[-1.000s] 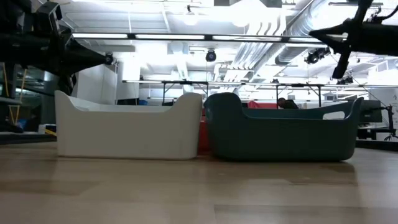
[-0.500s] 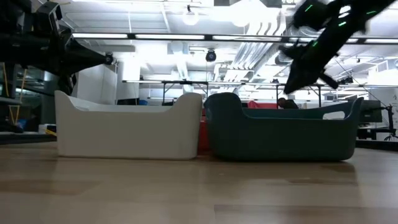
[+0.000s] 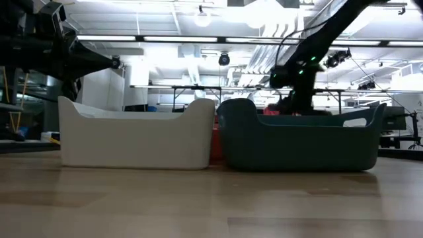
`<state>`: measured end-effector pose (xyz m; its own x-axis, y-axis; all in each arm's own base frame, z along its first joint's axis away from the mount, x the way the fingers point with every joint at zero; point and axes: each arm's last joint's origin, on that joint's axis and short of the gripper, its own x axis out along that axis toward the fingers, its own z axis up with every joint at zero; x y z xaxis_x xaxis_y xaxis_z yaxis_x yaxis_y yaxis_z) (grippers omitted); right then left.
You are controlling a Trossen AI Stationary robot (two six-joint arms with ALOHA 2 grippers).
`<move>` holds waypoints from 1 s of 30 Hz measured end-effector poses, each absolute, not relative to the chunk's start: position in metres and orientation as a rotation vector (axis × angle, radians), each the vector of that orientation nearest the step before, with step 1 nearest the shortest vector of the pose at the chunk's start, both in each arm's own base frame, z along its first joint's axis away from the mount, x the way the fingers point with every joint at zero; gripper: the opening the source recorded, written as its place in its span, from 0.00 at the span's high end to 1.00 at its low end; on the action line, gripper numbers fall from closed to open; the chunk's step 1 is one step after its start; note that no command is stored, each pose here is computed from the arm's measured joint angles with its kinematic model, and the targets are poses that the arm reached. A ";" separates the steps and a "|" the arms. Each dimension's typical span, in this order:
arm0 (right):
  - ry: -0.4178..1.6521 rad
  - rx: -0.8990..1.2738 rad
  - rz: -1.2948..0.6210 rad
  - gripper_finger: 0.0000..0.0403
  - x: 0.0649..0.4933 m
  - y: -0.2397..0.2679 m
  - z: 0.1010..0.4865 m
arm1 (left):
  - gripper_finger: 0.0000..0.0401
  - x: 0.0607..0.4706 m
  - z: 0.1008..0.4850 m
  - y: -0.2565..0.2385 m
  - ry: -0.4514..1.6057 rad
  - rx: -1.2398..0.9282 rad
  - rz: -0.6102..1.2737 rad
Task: Sort rubber bands into baskets
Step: Put the yellow rubber band into the white bin
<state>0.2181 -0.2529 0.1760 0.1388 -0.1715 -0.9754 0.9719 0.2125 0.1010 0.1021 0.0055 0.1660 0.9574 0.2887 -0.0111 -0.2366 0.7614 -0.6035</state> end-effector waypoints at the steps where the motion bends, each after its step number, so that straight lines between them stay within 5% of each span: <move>1: 1.089 0.978 -1.052 0.44 0.221 -0.259 0.175 | 1.00 0.102 0.166 0.005 -0.085 -0.645 0.286; 12: 1.308 0.974 -0.990 0.56 0.222 -0.261 0.152 | 1.00 0.102 0.166 0.005 -0.085 -0.645 0.286; 24: 1.228 0.945 -1.002 0.62 0.225 -0.262 0.144 | 1.00 0.102 0.166 0.005 -0.084 -0.645 0.286; 30: 1.243 0.912 -0.957 0.80 0.229 -0.259 0.144 | 1.00 0.102 0.166 0.005 -0.084 -0.645 0.286</move>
<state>0.2288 -0.2593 0.1439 0.0719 -0.0843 -0.9938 0.9391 0.3413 0.0390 0.1021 0.0055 0.1661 0.9574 0.2884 -0.0108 -0.2362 0.7615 -0.6036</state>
